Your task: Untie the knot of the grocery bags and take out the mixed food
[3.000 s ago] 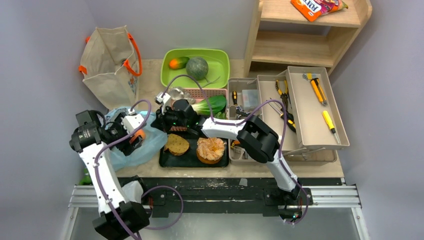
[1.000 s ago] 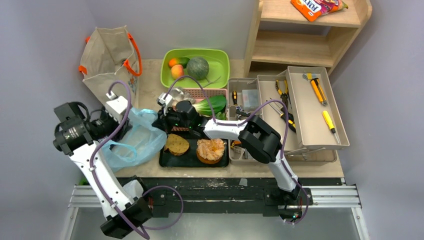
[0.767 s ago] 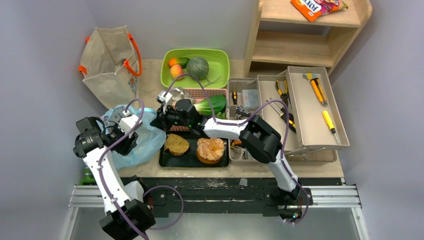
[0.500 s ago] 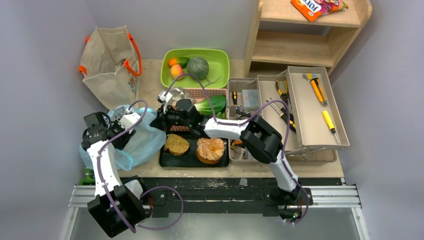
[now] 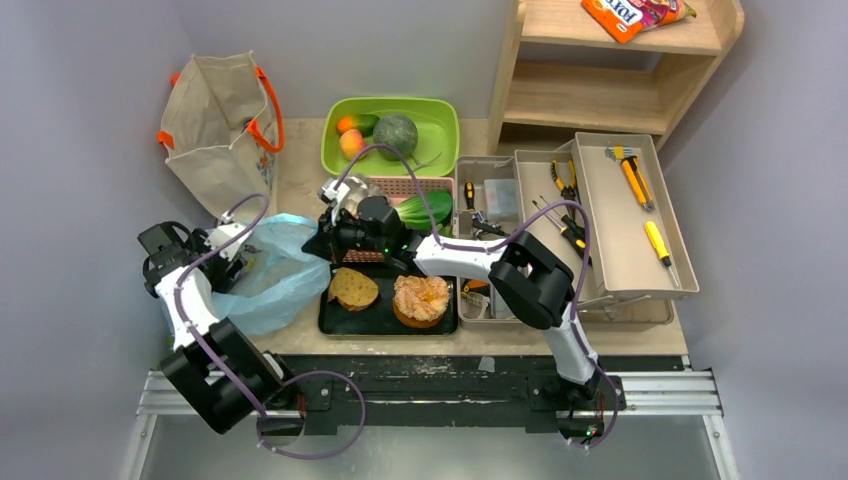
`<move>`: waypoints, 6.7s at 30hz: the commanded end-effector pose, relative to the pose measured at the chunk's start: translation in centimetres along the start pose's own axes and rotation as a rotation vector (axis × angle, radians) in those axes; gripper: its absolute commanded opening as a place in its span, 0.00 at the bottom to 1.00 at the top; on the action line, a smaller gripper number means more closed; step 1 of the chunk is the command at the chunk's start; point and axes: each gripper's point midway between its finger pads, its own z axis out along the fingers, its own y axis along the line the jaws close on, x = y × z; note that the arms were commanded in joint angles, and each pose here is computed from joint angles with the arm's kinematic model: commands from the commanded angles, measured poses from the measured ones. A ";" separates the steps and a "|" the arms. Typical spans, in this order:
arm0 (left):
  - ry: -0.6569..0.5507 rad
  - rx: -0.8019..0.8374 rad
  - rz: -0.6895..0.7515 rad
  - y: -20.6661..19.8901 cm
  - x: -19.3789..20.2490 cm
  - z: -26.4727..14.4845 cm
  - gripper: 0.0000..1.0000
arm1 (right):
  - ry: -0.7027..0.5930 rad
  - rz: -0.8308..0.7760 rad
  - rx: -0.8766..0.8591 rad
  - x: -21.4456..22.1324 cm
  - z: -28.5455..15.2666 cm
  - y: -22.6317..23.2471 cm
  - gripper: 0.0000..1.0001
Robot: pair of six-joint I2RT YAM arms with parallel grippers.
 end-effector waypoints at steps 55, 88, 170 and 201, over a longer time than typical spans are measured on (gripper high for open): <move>-1.118 0.247 -0.267 -0.7 -29.5 -31.0 0.00 | -0.005 -0.159 -0.025 0.2 0.0 -0.1 0.00; -0.694 0.670 -0.008 -9.8 -43.0 -10.5 0.82 | -0.064 -0.703 0.018 1.7 -2.1 1.3 0.00; -0.756 0.151 -0.151 1.3 -26.0 -33.3 0.96 | -0.982 -0.311 0.149 -43.5 -17.4 3.4 0.00; -1.126 0.464 0.175 -1.4 -42.2 -28.8 0.25 | -0.699 -0.236 -0.277 -36.3 -14.6 10.1 0.00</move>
